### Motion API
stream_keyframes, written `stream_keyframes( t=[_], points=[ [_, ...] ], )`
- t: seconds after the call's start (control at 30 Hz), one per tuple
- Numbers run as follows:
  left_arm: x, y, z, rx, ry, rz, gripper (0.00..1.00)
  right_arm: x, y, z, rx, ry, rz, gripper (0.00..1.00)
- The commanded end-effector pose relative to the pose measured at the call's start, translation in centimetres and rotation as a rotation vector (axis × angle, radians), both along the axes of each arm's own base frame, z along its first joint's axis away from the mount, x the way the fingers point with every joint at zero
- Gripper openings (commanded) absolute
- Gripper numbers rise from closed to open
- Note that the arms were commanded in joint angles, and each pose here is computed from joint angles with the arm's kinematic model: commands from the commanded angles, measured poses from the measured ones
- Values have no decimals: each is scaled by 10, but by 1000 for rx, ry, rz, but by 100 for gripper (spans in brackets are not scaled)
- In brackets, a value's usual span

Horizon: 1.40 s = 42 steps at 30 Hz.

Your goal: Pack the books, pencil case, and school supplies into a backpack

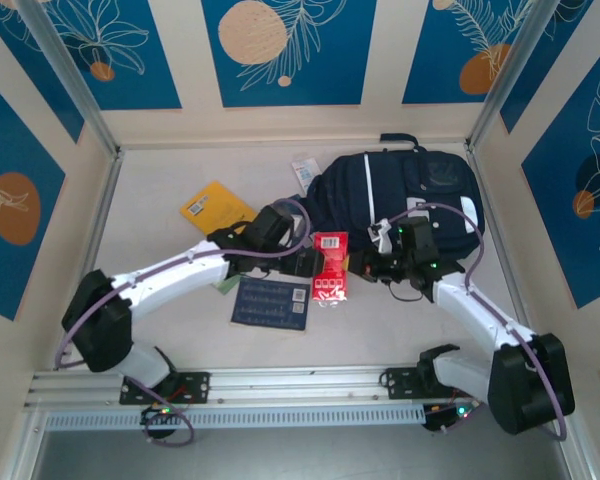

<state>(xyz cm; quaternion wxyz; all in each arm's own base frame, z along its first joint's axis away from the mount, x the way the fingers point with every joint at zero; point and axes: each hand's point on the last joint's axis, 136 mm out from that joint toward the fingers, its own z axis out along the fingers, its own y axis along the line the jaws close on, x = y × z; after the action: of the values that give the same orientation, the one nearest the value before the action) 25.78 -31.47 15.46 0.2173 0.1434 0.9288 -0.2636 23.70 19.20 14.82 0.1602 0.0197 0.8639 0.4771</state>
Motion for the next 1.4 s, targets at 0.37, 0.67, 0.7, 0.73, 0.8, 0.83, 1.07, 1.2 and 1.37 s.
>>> stream_keyframes(
  t=[0.37,0.67,0.7,0.73,0.8,0.83,1.07,1.2,1.37],
  points=[
    [-30,-25,58,-294,10,-198,83,-31,17,64,301,-99,152,0],
    [-44,-40,78,-433,24,-286,47,-33,16,67,291,-120,142,0],
    [-44,-40,78,-432,23,-287,42,-32,16,67,289,-121,139,0],
    [-44,-40,78,-432,24,-289,37,-31,15,68,287,-122,136,0],
    [-44,-41,79,-435,21,-291,29,-30,15,68,276,-127,128,0],
    [-43,-40,80,-433,17,-288,26,-29,14,68,267,-128,121,0],
    [-34,-19,88,-371,-25,-262,0,-6,-3,66,55,-194,2,29],
    [-20,12,95,-311,-58,-179,0,32,-36,63,-174,-182,-179,41],
    [-6,47,107,-234,-140,-81,0,82,-68,52,-381,-134,-308,43]
  ],
)
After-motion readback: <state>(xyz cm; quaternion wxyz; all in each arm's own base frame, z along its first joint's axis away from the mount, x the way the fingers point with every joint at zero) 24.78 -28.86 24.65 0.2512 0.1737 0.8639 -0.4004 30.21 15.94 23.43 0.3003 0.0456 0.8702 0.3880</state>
